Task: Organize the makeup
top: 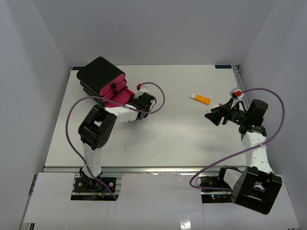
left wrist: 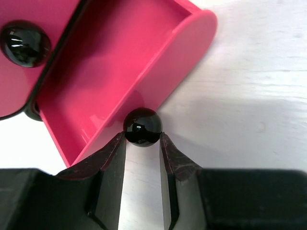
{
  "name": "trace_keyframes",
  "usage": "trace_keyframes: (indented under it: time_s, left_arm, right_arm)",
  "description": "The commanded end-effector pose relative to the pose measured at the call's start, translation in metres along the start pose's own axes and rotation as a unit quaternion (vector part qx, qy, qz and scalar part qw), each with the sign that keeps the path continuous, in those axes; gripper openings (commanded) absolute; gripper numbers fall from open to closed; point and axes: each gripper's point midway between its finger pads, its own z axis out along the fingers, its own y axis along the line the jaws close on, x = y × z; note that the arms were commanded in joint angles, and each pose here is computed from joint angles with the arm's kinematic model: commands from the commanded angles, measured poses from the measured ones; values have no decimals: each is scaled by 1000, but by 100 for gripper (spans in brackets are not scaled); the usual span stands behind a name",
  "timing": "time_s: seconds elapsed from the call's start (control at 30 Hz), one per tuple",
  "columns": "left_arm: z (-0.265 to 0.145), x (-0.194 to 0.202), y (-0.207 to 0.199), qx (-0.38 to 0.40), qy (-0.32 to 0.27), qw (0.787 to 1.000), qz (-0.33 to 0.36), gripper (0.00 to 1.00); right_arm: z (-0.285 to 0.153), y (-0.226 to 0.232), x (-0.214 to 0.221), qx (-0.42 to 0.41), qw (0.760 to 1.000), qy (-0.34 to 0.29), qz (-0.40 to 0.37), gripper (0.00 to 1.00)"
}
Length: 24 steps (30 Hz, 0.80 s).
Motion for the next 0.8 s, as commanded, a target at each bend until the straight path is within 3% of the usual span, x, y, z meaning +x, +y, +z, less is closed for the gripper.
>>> trace_keyframes:
  time_s: [0.0,0.07,0.27,0.5,0.63,0.77]
  left_arm:
    - [-20,-26,-1,32,-23,998,-46,32]
    - [-23,-29,-2,41,-22,998,-47,48]
    - [-41,-43,-4,95,-31,993,-64,78]
    - [-79,-67,-3,184,-50,977,-93,86]
    - [-124,-86,-12,303,-72,944,-108,90]
    - [-196,-90,-14,461,-101,874,-118,94]
  right_arm:
    - [-1,-3,-8,4,1000,-10,-24,67]
    - [-2,-3,-8,4,1000,-10,-24,68]
    - [-1,-5,-5,6,1000,-8,-21,78]
    - [-2,-13,-4,20,999,-2,-33,80]
    - [-4,-27,4,49,997,23,-45,82]
    - [-12,-62,23,122,988,87,-34,91]
